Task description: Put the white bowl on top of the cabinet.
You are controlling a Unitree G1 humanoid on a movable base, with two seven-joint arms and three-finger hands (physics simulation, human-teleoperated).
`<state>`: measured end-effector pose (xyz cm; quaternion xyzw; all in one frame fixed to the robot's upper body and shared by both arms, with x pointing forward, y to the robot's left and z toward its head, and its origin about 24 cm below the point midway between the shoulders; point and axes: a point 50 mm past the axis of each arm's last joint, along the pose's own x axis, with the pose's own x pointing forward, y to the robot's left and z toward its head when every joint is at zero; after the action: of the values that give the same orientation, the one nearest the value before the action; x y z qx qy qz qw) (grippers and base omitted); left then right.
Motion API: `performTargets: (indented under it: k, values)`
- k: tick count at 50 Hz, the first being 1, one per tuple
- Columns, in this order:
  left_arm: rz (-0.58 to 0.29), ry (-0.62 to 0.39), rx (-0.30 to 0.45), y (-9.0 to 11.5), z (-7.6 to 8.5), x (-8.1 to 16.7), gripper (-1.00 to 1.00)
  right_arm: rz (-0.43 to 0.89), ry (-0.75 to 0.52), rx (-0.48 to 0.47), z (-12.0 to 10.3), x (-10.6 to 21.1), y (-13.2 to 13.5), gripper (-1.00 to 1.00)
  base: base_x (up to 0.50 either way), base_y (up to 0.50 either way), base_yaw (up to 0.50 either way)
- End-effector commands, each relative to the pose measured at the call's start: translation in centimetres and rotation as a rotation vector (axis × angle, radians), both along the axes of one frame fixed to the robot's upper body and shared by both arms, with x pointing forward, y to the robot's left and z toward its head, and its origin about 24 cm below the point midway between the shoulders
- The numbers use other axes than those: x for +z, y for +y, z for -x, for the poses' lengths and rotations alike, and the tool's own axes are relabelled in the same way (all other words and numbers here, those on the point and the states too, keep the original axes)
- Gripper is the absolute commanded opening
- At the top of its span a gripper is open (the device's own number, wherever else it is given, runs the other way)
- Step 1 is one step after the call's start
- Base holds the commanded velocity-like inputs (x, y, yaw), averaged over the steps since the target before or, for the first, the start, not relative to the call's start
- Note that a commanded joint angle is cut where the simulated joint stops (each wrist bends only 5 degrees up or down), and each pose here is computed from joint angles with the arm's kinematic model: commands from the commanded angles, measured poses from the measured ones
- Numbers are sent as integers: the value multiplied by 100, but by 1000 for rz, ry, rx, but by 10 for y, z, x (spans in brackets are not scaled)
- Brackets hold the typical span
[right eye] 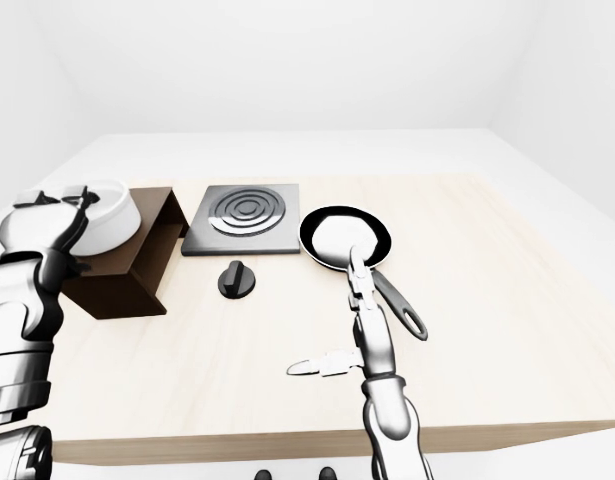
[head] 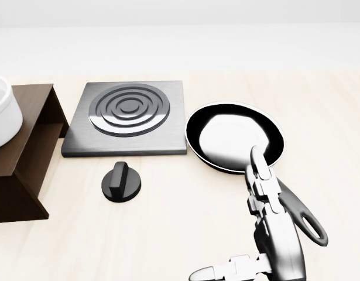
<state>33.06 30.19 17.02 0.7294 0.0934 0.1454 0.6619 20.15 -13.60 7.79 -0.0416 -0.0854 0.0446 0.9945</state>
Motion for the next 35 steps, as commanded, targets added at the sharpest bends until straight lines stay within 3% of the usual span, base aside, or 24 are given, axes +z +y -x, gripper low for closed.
performTargets:
  k: [1, 21, 26, 28, 31, 32, 35]
  values:
    - [-25, -35, 4, 1, -1, 3, 100, 1, -1, 1, 0, 0, 0, 100, 0, 0, 0]
    - [-25, -24, 2, 0, 3, 1, 100, 1, -1, 0, 0, 0, 0, 100, 0, 0, 0]
    - [-36, -59, -8, -4, 16, 13, 100, 2, -1, 1, 0, 0, 0, 100, 0, 0, 0]
    - [-52, -98, -21, -10, 29, 25, 100, 2, 1, 0, -1, -1, 0, 100, 0, 0, 0]
    - [-51, -99, -17, -10, 30, 25, 100, 2, 1, 0, -1, -1, 0, 100, 0, 0, 0]
    - [-53, -128, -37, -16, 39, 34, 100, 3, 0, 0, -1, -1, 0, 100, 0, 0, 0]
    - [-51, -143, -37, -18, 43, 37, 100, 3, 0, 0, 0, 0, 0, 100, 0, 0, 0]
